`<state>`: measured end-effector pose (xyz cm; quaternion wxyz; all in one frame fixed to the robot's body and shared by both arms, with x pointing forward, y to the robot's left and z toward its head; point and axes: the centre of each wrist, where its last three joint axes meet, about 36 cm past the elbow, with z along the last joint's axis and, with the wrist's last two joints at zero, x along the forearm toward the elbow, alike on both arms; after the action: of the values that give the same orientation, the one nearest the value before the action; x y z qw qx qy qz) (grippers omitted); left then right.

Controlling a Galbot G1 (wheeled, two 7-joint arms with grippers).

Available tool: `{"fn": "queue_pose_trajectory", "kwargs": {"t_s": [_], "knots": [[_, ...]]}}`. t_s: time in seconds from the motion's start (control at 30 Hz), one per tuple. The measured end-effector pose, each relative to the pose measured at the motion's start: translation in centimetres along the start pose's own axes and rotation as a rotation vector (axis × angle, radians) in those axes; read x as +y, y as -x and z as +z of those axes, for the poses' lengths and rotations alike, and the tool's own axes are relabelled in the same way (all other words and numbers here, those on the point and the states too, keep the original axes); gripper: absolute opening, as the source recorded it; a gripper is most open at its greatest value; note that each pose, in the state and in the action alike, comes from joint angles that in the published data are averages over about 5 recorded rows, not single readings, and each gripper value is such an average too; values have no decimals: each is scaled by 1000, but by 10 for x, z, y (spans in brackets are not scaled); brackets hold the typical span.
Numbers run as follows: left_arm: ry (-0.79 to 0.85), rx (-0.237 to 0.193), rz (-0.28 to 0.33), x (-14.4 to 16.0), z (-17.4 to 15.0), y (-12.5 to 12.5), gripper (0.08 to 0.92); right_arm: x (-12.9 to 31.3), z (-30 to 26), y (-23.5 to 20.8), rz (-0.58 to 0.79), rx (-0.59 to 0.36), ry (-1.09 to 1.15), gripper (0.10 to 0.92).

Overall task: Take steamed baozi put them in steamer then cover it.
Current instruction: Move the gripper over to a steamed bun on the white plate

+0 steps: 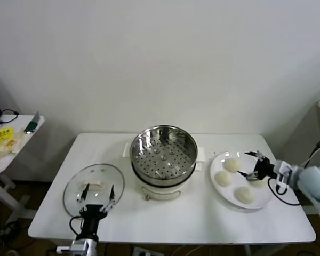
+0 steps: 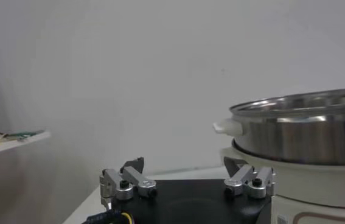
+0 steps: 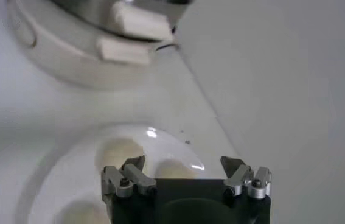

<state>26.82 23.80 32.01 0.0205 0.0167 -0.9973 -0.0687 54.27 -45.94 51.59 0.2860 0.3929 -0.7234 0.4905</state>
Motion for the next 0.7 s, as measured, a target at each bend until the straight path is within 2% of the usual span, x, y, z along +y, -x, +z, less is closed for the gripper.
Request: {"fn": "queue_pose_trajectory", "kwargs": {"t_s": [0.33,0.7], "knots": [[7,17,-19,8,0,4,823,-81,-21,23,-223,201,-191,823],[20,35,-38,16,2,5,823,-120,-47,69,-342,331,-265,823]]}}
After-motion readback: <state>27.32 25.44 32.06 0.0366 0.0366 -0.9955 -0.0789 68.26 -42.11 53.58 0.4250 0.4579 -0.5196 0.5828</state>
